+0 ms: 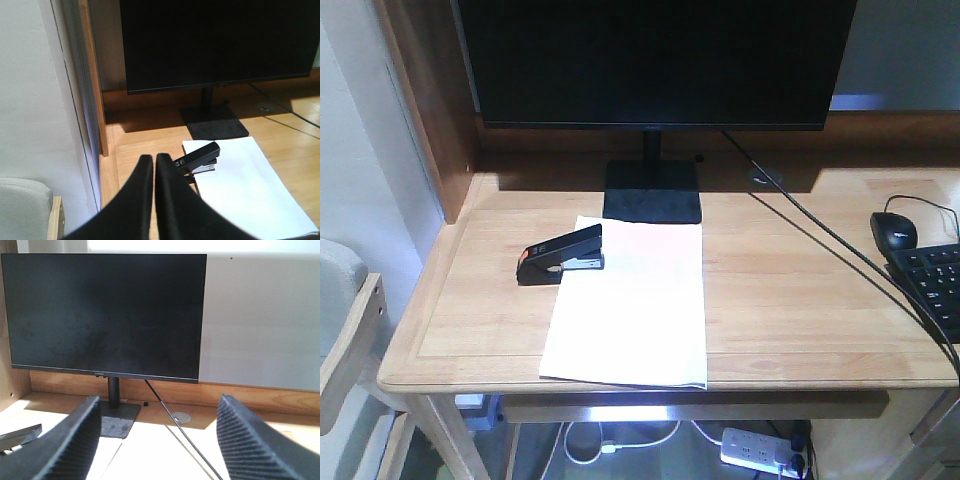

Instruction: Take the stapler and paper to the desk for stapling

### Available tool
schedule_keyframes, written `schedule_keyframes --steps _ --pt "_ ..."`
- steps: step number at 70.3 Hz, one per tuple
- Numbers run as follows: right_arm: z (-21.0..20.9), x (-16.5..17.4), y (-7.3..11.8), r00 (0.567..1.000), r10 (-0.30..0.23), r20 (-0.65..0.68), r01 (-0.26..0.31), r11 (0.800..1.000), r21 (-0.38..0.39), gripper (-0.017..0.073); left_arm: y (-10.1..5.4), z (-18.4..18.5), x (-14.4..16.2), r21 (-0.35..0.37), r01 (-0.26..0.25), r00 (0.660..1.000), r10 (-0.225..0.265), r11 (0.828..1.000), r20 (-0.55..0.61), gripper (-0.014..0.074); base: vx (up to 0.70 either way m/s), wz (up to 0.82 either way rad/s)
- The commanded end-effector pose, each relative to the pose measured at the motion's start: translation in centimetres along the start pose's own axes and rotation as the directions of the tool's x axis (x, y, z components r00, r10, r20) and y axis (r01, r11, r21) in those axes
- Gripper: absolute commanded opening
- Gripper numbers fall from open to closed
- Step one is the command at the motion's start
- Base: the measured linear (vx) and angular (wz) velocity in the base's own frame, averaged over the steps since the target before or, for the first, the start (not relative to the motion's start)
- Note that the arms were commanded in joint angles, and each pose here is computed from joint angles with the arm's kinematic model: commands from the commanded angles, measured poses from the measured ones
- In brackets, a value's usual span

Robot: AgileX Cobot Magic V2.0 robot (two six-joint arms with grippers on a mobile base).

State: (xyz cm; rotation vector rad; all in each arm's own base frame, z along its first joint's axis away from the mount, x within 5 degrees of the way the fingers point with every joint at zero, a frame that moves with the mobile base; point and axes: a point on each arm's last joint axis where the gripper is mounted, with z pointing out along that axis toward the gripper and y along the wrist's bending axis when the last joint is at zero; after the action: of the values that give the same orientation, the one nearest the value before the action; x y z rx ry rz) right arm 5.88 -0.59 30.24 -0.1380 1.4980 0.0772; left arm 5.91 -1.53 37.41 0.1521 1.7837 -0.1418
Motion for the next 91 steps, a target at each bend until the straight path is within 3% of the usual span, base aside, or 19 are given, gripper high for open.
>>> schedule_keyframes --steps 1,16,36,47,52,61,73,91 --pt "0.0 -1.0 0.1 0.999 -0.034 0.043 0.034 0.999 -0.013 0.0465 -0.3 -1.7 0.7 0.002 0.011 0.992 -0.011 1.000 0.129 -0.0006 0.00 0.00" --pt "0.0 -1.0 0.1 0.999 -0.034 0.043 0.034 0.999 -0.013 0.0465 -0.6 -3.8 4.5 -0.002 -0.003 0.979 0.003 1.000 0.202 -0.0006 0.00 0.00" --pt "0.0 -1.0 0.1 0.999 -0.034 0.043 0.034 0.999 -0.013 0.0465 -0.7 -4.0 5.4 0.000 -0.005 0.978 0.005 1.000 0.207 -0.0006 0.00 0.00" --pt "0.0 -1.2 0.0 0.992 -0.107 0.063 0.106 0.994 0.009 0.0463 -0.7 -4.0 5.4 0.000 -0.005 0.978 0.005 1.000 0.207 -0.0006 0.00 0.00" --pt "0.0 -1.2 -0.1 0.991 -0.114 0.065 0.113 0.993 0.011 0.0447 -0.7 -4.0 5.4 0.000 -0.005 0.978 0.005 1.000 0.207 -0.0006 0.00 0.00" --pt "0.0 -1.1 -0.2 0.994 -0.098 0.055 0.097 0.995 0.025 0.0337 -0.7 -4.0 5.4 0.000 -0.005 0.978 0.005 1.000 0.207 -0.0006 0.00 0.00" --pt "0.0 -1.1 -0.3 0.994 -0.098 0.051 0.096 0.995 0.032 -0.0013 -0.7 -4.0 5.4 0.000 -0.005 0.978 0.005 1.000 0.207 -0.0006 0.00 0.00" --pt "0.0 -1.0 -0.5 0.995 -0.097 0.039 0.095 0.994 0.052 -0.0010 -0.7 -4.0 5.4 0.000 -0.005 0.978 0.005 1.000 0.207 -0.0006 0.00 0.00"
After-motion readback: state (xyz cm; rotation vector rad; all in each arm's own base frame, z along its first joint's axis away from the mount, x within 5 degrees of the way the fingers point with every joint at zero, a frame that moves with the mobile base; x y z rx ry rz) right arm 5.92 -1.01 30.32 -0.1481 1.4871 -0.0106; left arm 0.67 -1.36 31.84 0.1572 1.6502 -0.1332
